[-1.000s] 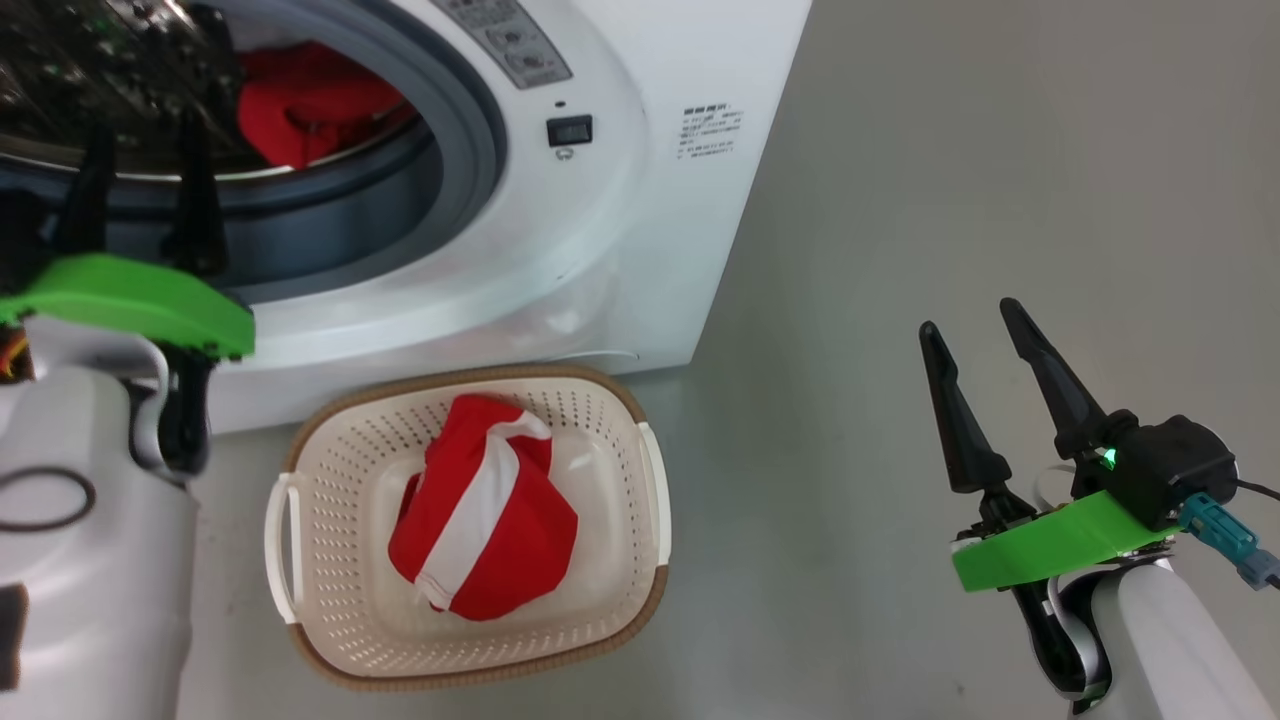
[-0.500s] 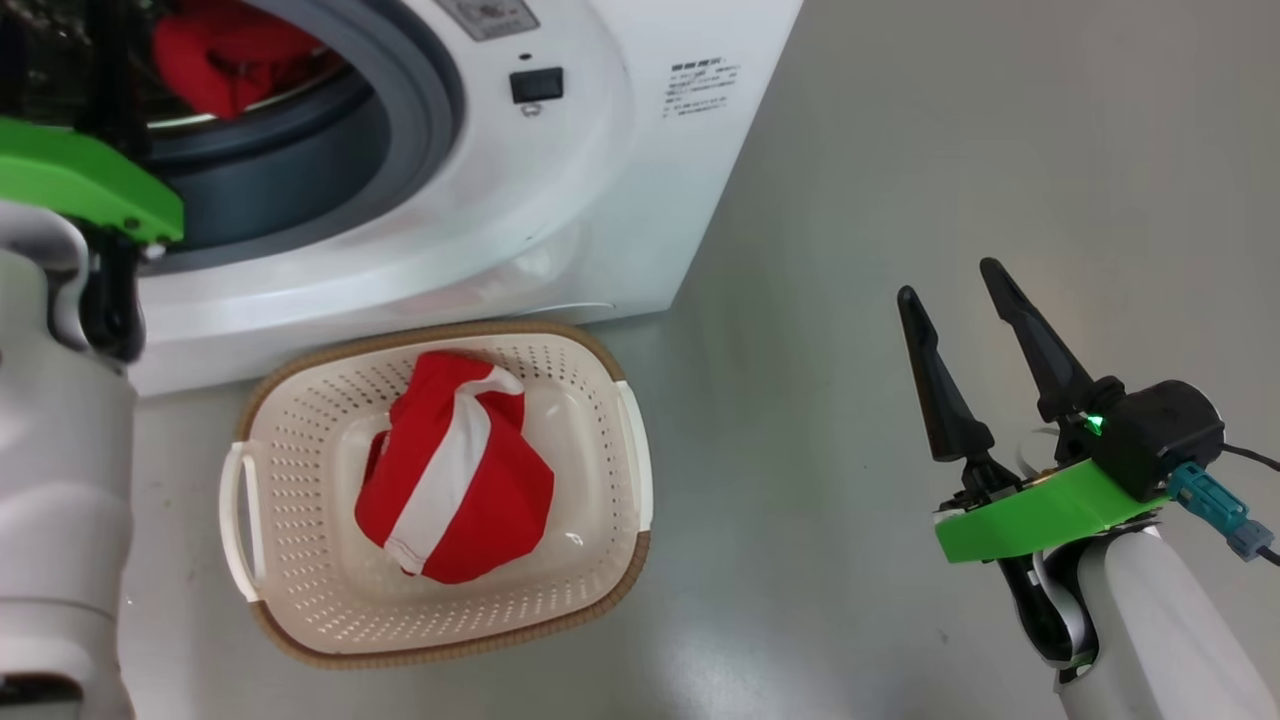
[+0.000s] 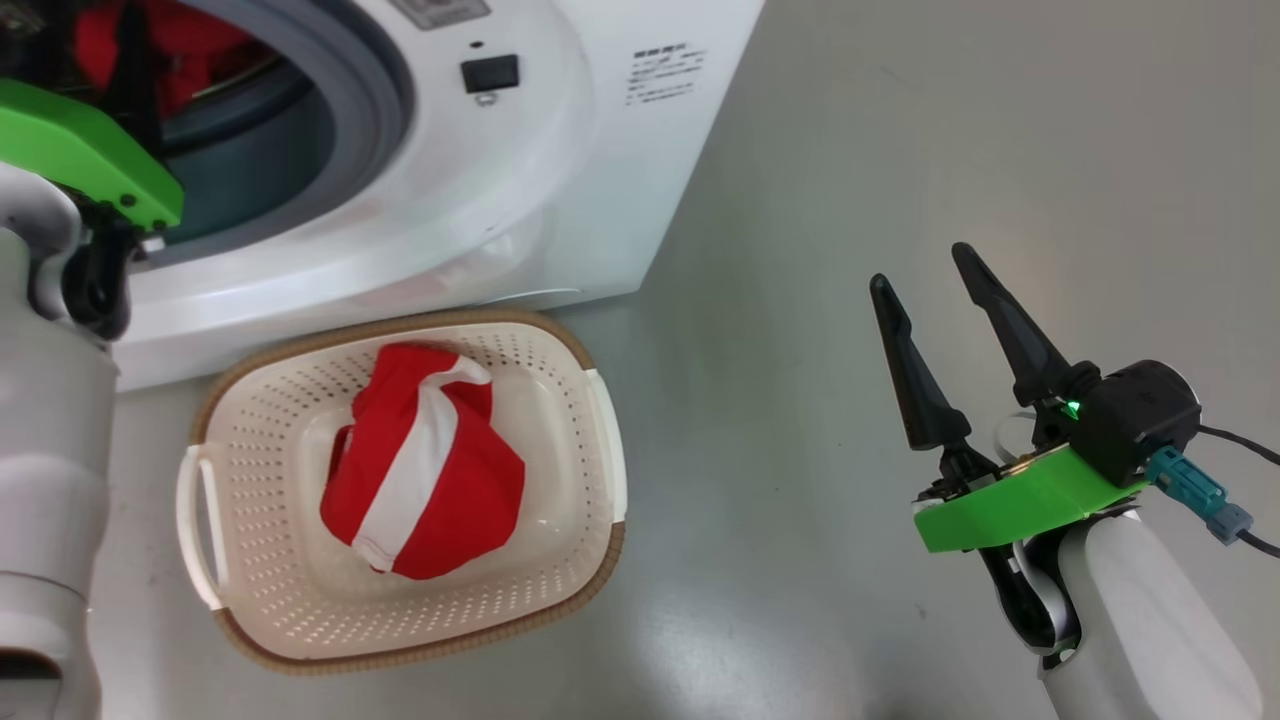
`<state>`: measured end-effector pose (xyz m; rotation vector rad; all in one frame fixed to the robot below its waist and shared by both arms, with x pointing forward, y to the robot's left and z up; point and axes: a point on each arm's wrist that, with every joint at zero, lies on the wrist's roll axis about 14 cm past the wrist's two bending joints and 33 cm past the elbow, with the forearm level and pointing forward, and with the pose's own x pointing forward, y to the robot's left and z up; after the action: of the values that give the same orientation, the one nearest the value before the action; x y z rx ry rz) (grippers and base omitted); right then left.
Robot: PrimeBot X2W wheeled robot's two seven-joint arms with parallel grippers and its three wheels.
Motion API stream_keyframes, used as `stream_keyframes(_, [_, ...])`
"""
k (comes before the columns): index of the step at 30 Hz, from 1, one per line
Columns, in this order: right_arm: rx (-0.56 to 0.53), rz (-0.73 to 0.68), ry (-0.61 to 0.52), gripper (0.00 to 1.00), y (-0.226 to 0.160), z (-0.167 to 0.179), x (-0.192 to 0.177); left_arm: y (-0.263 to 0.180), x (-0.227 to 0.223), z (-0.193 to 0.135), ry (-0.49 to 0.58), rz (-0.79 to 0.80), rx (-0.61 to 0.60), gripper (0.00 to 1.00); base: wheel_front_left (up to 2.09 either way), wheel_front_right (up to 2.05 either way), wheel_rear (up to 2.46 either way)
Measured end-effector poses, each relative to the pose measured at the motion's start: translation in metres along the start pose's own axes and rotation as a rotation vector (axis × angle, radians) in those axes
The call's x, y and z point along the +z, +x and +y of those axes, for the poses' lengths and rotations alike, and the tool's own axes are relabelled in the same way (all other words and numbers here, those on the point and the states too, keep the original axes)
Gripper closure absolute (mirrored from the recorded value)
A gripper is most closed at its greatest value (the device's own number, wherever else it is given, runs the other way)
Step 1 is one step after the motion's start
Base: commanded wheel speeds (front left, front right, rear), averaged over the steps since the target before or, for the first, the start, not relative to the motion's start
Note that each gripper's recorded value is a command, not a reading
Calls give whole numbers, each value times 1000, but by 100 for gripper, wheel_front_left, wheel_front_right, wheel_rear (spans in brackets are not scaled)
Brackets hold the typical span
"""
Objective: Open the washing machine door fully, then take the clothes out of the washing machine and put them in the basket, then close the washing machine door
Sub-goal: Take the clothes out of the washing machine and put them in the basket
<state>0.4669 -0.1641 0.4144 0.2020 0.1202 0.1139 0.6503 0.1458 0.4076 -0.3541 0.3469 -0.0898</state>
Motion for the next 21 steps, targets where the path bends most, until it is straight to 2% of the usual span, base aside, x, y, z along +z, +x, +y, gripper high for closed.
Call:
stream_keyframes(10, [-34,15,-5,0,-5,-11,-4,6,-45,3,48,194,9,0,0,0,0])
stream_keyframes(11, [-37,17,-6,0,-5,-12,-5,6,-49,3,52,212,8,12,0,0,0])
stream_keyframes(12, [-39,19,-6,0,-5,-13,-6,7,-52,3,57,226,7,52,0,0,0])
stream_keyframes(13, [-41,20,-5,0,-5,-13,-6,7,-54,2,61,236,6,73,0,0,0])
stream_keyframes(14, [-43,21,-4,0,-5,-14,-7,7,-56,2,66,242,5,100,0,0,0])
stream_keyframes(21, [-46,20,8,0,-4,-13,-8,7,-53,2,117,229,-3,100,0,0,0])
